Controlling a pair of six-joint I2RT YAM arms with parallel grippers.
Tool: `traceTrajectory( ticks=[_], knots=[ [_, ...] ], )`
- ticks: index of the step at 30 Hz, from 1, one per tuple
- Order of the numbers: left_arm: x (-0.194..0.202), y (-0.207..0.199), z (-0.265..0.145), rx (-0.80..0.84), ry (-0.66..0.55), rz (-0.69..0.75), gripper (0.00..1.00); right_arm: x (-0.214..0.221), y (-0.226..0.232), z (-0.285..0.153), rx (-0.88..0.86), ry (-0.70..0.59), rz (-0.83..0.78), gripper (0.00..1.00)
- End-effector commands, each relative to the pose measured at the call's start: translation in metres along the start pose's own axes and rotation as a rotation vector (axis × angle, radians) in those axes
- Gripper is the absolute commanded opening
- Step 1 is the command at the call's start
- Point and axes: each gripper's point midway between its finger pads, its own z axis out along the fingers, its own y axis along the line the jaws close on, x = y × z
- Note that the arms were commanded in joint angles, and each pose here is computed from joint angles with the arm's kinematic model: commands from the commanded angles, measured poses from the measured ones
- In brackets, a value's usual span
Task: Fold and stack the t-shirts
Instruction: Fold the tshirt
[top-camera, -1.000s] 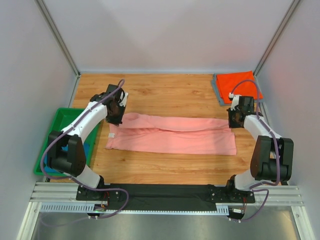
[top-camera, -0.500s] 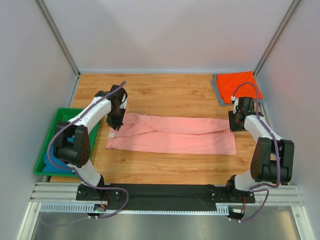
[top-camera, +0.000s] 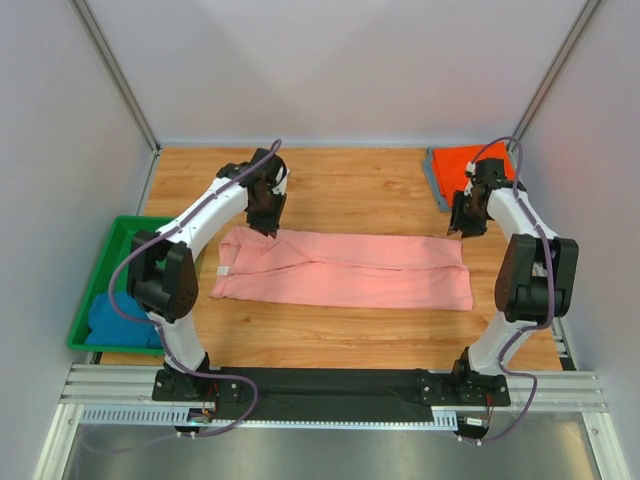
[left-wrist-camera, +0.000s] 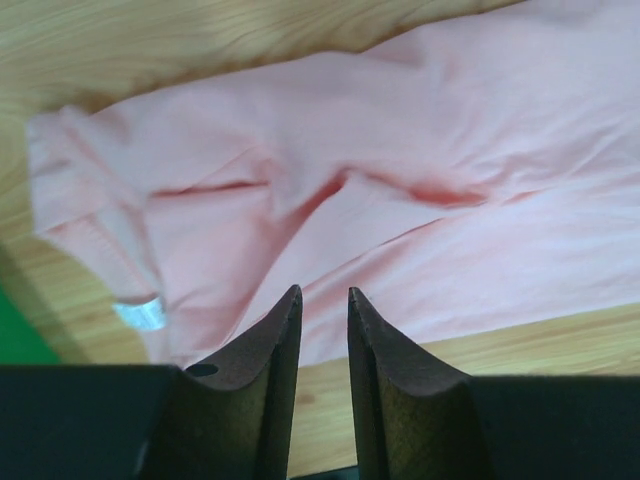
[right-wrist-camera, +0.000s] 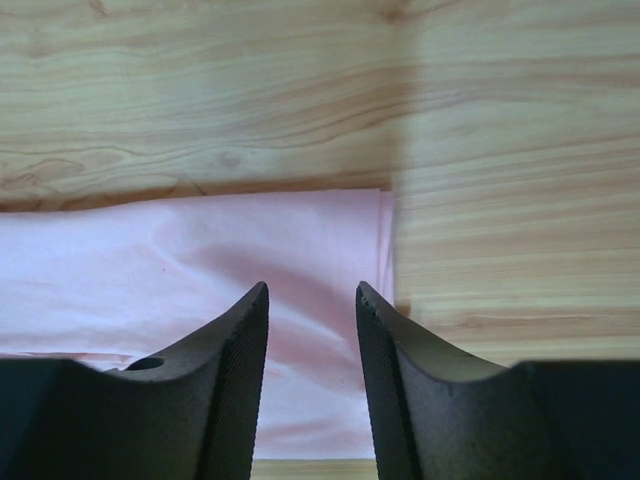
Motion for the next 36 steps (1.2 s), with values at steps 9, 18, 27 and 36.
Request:
traceTrajectory(
  ticks=[9, 18, 27, 36],
  knots=[
    [0.011, -0.016, 0.056, 0.075, 0.092, -0.060, 0.33, 0.022, -0.012, 0.037, -0.022, 0.167, 0.151, 0.40],
    [0.030, -0.003, 0.088, -0.001, 0.179, -0.056, 0.33, 0.008, -0.029, 0.056, 0.021, 0.114, 0.084, 0.24],
    [0.044, 0.004, 0.098, -0.038, 0.222, -0.061, 0.33, -0.026, -0.038, 0.047, 0.066, -0.032, 0.011, 0.00],
    [0.046, 0.010, 0.098, -0.071, 0.224, -0.069, 0.33, -0.050, -0.042, 0.034, 0.134, -0.092, -0.006, 0.08]
  ],
)
